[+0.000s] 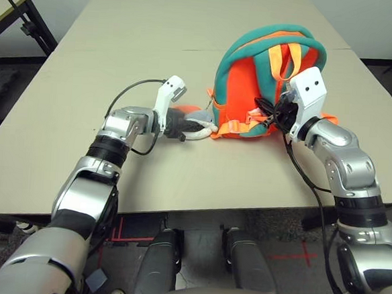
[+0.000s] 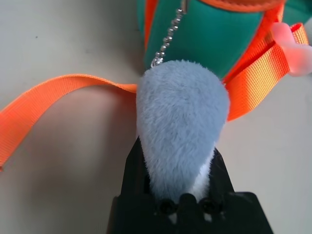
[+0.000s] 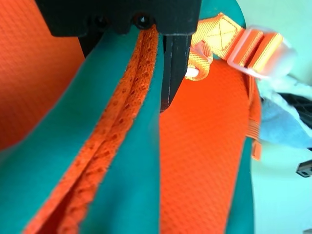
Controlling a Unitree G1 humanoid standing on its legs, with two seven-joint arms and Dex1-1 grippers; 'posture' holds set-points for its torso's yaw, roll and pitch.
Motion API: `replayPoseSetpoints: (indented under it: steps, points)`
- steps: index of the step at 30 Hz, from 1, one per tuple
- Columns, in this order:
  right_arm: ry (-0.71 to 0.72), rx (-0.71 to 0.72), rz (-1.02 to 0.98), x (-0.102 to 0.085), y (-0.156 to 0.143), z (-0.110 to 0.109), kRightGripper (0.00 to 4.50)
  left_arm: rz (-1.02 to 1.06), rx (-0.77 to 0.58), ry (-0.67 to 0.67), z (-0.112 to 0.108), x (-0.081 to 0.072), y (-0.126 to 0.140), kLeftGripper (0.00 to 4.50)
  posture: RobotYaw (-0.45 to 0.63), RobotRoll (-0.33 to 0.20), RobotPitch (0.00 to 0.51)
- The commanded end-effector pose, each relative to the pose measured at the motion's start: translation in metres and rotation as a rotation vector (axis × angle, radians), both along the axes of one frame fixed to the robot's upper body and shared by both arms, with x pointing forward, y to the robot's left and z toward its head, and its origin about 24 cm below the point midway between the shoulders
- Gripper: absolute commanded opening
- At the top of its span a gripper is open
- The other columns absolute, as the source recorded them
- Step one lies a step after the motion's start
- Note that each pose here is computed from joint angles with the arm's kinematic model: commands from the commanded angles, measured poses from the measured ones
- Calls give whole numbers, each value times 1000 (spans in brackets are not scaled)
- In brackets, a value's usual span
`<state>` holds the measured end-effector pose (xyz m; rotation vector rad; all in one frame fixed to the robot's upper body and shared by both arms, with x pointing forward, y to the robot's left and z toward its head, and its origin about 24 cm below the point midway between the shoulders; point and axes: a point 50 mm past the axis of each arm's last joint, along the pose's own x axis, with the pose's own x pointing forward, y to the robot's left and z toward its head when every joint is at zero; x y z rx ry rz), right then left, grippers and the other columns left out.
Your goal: Put the pencil case into the backpack and zip it.
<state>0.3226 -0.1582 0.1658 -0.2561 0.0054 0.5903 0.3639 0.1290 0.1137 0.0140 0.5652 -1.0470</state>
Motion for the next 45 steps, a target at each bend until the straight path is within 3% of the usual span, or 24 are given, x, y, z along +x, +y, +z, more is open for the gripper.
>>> replayPoseSetpoints:
  steps: [1, 3, 5, 9, 13, 14, 16, 30, 38, 45]
  points:
    - [25, -8, 11, 0, 3, -5, 383, 20, 13, 73, -12, -2, 4, 443, -129, 0, 131]
    - [25, -1, 11, -1, 2, -2, 383, 51, -28, 47, 0, 1, 9, 441, -132, 0, 130]
    - [33, 16, 13, -2, 2, 0, 383, 71, -60, 28, 10, 3, 13, 1184, -130, 0, 130]
    - [56, 53, 14, -5, 1, 3, 1844, 80, -98, 6, 22, 1, 17, 2752, -119, 0, 132]
    - [151, 210, 22, -12, 2, 8, 3453, 84, -122, -20, 34, -5, 20, 4381, -109, 0, 144]
    - [168, 233, 25, -15, 1, 9, 3822, 85, -123, -23, 36, -7, 20, 4500, -107, 0, 147]
    - [188, 257, 25, -19, -1, 13, 4477, 88, -125, -27, 39, -10, 21, 4500, -107, 0, 155]
    - [240, 238, -55, -52, -50, 37, 4477, 114, -118, -21, 39, -22, 26, 4500, -152, 0, 178]
    - [311, 353, -69, -77, -90, 45, 4477, 131, -105, -13, 37, -22, 35, 4500, -174, 0, 184]
    - [230, 361, -355, -71, -124, 33, 4477, 188, -103, -26, 36, -24, 51, 4500, -181, 0, 191]
